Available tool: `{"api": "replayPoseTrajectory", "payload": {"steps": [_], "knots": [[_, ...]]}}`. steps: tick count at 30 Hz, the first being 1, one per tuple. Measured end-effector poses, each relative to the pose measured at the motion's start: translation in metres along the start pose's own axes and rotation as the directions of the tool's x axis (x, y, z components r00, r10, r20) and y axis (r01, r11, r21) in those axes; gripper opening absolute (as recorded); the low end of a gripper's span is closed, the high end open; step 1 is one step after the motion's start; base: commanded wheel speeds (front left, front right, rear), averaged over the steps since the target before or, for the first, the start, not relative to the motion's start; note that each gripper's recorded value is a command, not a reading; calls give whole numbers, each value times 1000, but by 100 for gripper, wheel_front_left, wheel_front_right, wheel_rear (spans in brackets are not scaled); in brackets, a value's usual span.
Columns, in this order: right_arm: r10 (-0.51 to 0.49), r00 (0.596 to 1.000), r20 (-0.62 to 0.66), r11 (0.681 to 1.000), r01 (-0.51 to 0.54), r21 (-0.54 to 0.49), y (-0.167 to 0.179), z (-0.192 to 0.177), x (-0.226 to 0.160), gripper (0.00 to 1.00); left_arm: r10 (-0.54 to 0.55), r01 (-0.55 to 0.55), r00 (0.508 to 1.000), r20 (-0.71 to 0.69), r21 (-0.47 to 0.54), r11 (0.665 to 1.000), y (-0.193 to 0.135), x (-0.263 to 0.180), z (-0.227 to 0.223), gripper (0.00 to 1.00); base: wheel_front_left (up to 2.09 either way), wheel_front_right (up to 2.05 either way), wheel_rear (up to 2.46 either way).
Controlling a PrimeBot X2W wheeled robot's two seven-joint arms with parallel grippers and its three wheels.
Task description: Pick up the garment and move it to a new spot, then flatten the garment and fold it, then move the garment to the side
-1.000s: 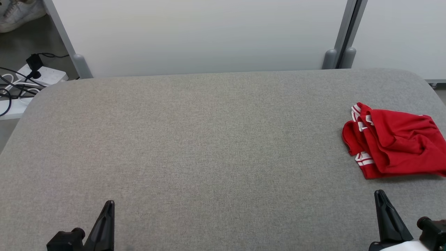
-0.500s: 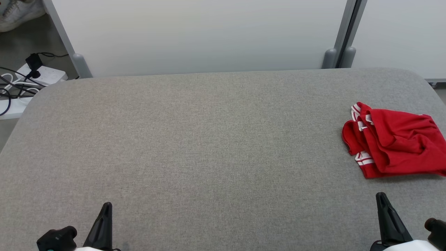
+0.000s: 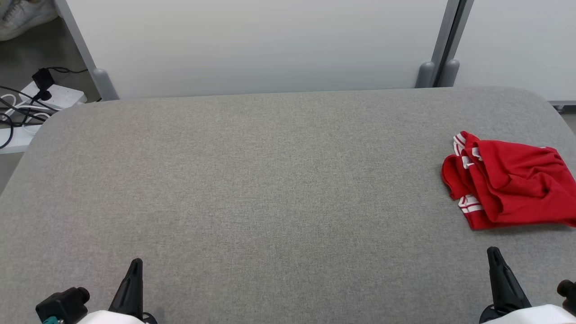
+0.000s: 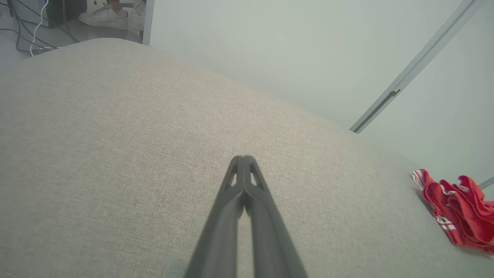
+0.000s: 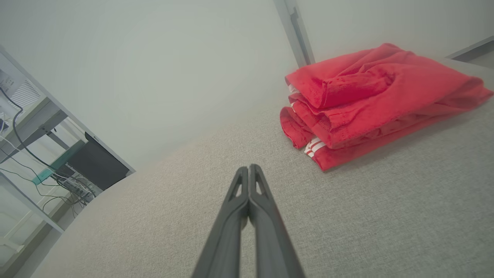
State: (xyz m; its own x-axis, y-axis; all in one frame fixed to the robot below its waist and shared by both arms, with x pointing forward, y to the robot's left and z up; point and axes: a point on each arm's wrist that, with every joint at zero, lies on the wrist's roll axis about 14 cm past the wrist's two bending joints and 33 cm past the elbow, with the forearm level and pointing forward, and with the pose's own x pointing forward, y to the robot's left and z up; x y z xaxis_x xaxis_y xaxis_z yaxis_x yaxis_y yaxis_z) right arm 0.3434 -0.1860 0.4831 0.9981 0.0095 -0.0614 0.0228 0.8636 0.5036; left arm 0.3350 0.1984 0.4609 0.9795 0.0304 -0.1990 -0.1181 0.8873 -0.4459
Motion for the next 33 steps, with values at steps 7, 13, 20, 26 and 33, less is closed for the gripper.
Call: {"api": "replayPoseTrajectory", "payload": {"steps": [7,13,20,26,33], "knots": [[-4,1000,7,996,3,89,0,2,4,0,4,-6,1000,-19,-94,996,0,2,-3,0,0,0,0],[-13,1000,2,988,13,155,-3,1,4,0,-1,-2,1000,-20,-160,987,-1,6,0,0,0,0,0],[-18,1000,-3,972,18,235,-4,1,8,0,3,-13,999,-42,-243,970,-1,7,-5,0,0,0,0],[-26,1000,-9,954,27,299,-6,-1,8,0,-5,-6,999,-35,-306,952,-2,12,-1,0,0,0,0],[-25,1000,-1,927,24,375,-5,3,12,0,-15,-5,999,-47,-388,922,-4,13,-4,0,0,0,0]]}}
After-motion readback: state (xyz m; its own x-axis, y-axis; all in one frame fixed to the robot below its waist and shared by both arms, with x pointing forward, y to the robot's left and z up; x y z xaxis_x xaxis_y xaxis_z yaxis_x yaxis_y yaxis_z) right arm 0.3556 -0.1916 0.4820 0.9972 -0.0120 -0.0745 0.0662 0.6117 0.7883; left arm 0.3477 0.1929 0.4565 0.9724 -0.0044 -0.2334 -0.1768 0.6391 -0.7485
